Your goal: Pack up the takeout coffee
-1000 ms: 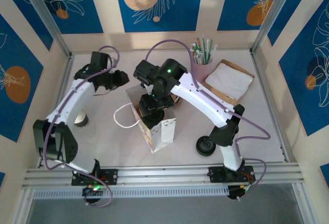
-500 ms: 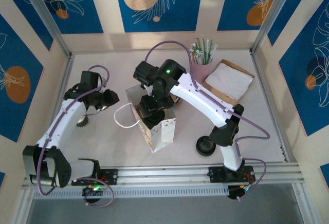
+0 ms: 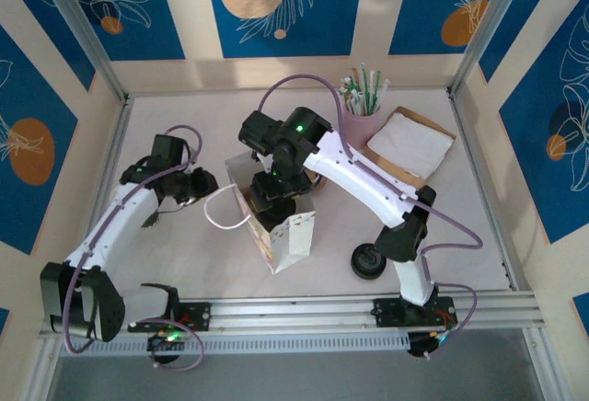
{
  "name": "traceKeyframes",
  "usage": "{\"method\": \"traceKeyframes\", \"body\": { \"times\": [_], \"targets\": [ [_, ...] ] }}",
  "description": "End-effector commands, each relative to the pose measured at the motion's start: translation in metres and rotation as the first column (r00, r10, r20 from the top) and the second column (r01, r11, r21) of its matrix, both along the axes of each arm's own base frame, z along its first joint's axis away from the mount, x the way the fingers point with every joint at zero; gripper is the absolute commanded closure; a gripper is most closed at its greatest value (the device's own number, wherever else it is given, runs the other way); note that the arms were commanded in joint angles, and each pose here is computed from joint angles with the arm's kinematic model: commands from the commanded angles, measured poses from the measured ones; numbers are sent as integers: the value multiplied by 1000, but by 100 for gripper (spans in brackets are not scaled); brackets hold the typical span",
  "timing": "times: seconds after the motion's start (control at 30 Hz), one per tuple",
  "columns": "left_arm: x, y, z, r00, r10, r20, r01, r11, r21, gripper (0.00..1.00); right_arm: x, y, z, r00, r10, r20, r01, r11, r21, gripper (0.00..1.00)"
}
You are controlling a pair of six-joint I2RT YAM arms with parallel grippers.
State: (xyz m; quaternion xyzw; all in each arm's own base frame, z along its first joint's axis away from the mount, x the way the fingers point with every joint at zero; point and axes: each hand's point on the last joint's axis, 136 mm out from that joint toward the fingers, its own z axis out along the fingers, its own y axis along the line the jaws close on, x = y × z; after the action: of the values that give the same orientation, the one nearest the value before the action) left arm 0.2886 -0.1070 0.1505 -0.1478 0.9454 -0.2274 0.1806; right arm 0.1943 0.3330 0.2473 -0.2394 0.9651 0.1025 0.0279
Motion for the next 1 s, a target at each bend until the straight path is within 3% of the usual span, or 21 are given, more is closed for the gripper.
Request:
{"method": "traceKeyframes", "body": {
  "times": [0.0, 0.6, 0.97],
  "targets": [
    [8, -15, -3, 1000, -20, -2, 20, 1000, -10, 76, -26, -32, -9, 993, 7, -117, -23, 990, -140, 44],
    [41, -46, -1, 996, -68, 55, 68, 998, 2, 78, -28, -44, -20, 990, -15, -140, -12, 981, -192, 44],
    [34, -31, 12, 994, -61, 94, 55, 996, 71, 77, -33, -52, -24, 987, -14, -161, -20, 977, -213, 44]
  ]
}}
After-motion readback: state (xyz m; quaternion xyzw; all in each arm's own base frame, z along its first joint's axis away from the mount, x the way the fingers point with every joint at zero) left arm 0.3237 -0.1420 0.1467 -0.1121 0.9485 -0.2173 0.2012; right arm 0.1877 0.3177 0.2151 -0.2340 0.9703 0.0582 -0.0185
